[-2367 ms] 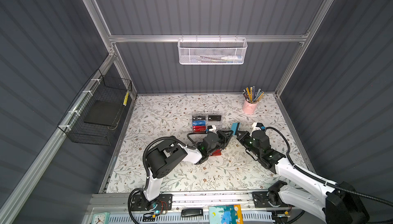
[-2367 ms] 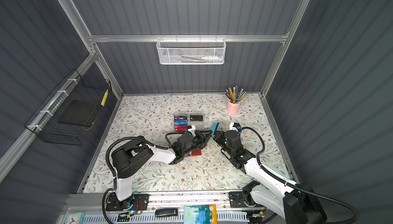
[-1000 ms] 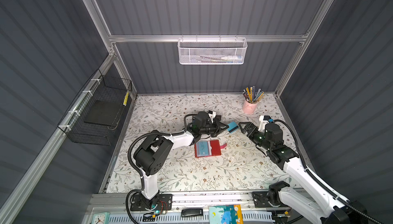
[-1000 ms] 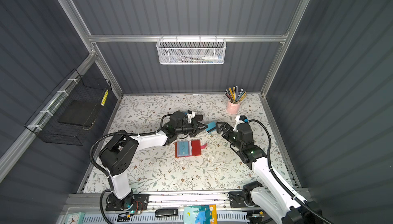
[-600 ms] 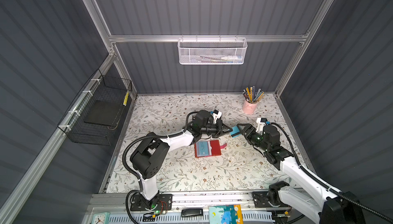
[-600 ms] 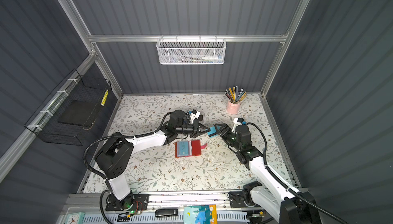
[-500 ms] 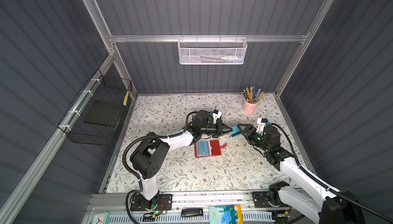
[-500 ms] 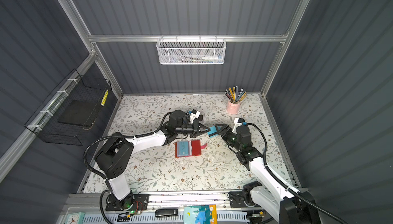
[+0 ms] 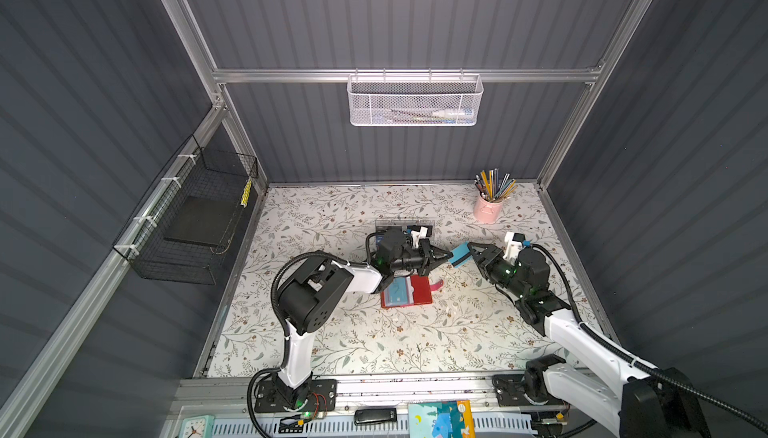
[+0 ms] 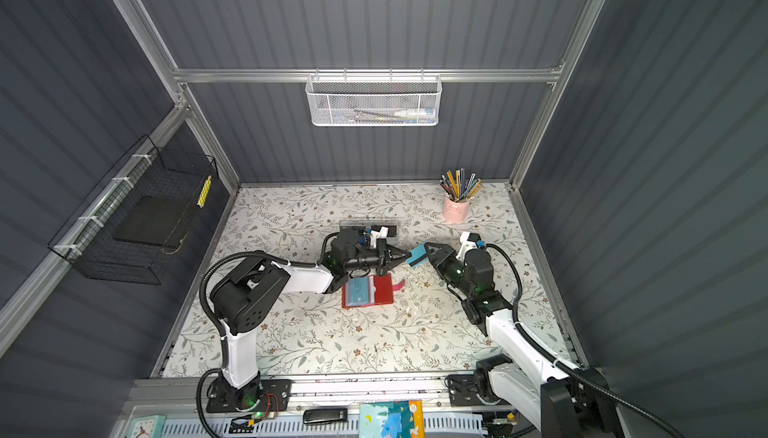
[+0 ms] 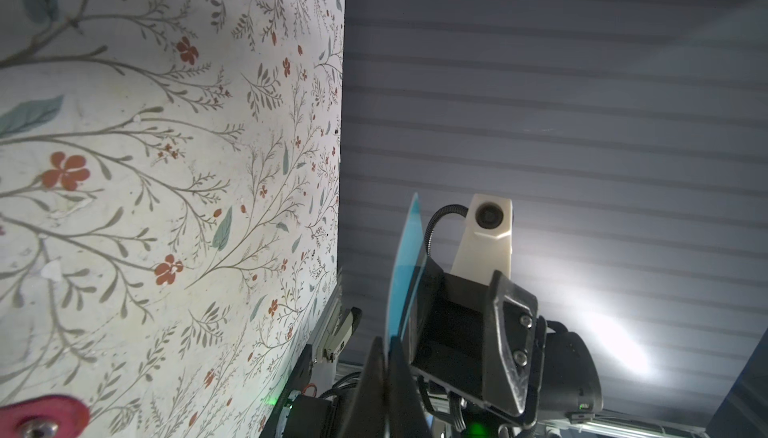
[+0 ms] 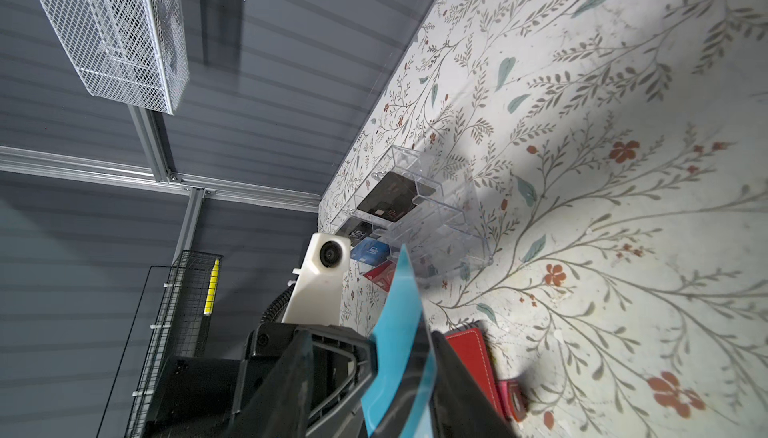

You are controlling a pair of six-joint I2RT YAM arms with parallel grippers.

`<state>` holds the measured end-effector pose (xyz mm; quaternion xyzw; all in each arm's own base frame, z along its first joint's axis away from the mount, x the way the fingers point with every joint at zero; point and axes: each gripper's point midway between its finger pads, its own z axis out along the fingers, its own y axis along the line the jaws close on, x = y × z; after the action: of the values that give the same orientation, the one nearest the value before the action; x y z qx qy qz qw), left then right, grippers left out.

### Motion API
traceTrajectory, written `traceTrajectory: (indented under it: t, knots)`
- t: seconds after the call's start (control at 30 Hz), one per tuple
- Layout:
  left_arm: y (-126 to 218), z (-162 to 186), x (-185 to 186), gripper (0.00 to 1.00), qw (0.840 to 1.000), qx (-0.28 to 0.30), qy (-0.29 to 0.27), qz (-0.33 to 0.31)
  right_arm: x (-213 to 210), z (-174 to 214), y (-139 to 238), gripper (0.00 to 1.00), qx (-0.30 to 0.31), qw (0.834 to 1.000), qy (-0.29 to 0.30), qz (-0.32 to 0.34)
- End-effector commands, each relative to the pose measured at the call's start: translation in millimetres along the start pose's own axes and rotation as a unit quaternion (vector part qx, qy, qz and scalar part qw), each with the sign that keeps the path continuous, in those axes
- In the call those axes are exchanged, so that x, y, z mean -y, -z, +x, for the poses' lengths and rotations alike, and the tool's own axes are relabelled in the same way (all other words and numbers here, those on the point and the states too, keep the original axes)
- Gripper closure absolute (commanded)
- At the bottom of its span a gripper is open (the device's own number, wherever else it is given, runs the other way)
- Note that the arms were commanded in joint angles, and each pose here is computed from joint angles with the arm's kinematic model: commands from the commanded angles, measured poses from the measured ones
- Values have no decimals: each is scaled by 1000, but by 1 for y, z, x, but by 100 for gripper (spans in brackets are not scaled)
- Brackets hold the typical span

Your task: Take the credit cards out of the card holder

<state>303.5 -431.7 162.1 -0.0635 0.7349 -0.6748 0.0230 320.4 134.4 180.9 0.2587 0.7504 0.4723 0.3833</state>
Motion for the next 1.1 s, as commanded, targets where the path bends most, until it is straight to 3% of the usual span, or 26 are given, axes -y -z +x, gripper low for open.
traceTrajectory:
  t: [0.0,0.3,0.47,0.57,0.77,0.87,0.93,1.07]
  knots:
    - [3,-5,19,100,999,13,2,32,-12,-5,2,59,6,1000,5,-29]
    - [1,-6,20,100,999,13,6,35,-10,-8,0,78,6,1000,5,-25]
    - [0,-7,20,100,999,14,7,35,-9,-9,-2,93,5,1000,4,-21]
    - [1,-8,15,89,999,18,7,27,-8,-9,-3,100,4,1000,2,-19]
    - [3,-14,6,52,999,33,-2,-4,-4,-10,-1,100,7,1000,2,-2]
    - [10,-19,2,28,998,54,-17,-30,-3,-13,2,100,18,1000,1,5]
    - [18,-24,0,1,995,79,-25,-54,-3,-18,5,100,33,999,-5,5]
    - [26,-25,3,0,988,131,-28,-74,-2,-31,11,100,76,997,-8,16]
